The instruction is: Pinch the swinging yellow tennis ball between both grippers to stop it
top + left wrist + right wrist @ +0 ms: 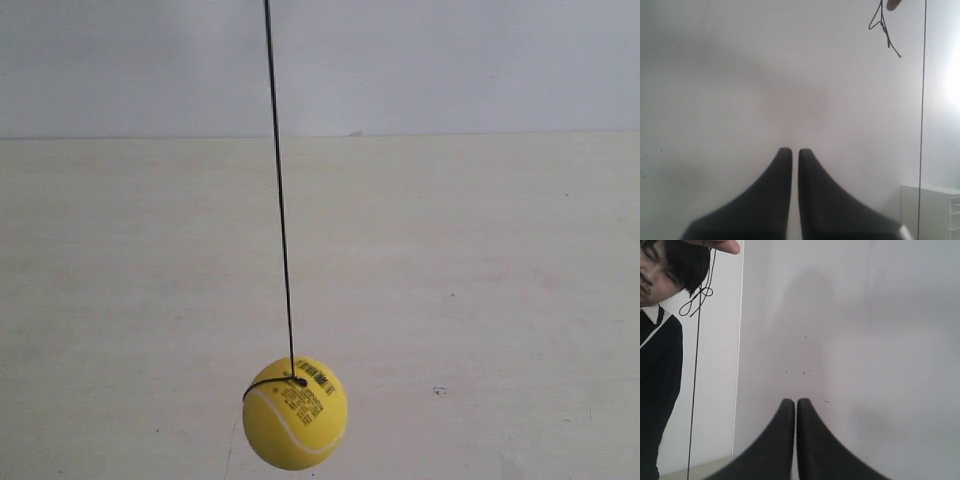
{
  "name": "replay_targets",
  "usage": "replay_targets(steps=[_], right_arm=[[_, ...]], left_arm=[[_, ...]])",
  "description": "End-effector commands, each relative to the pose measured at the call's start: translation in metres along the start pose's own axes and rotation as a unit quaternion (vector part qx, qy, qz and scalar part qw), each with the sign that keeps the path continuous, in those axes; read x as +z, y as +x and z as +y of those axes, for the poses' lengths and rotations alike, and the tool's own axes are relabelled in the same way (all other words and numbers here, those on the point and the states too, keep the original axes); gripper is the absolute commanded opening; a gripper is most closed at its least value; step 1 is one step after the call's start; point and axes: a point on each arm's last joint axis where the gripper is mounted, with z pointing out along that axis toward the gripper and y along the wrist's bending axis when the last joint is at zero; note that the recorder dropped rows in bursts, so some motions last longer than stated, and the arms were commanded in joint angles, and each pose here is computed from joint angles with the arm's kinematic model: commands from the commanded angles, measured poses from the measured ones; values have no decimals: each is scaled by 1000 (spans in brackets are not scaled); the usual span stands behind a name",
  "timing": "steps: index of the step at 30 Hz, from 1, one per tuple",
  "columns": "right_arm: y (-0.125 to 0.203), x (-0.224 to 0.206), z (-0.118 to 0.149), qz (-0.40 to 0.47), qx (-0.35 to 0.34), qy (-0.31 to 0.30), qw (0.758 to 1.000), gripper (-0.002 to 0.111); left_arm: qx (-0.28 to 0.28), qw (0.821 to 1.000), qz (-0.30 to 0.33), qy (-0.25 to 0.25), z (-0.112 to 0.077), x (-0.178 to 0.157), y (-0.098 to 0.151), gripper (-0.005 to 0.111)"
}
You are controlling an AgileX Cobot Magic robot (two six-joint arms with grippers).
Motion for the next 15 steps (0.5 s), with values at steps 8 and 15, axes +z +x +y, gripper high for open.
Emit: replay_targets(steps=[8,15], right_arm=[[-2,-1,0,-4,1,0,1000,0],[-2,-1,0,-4,1,0,1000,0]], left_arm=[[-5,1000,-1,-2,0,-1,-1,5],[-1,1000,-1,-2,0,-1,-1,5]])
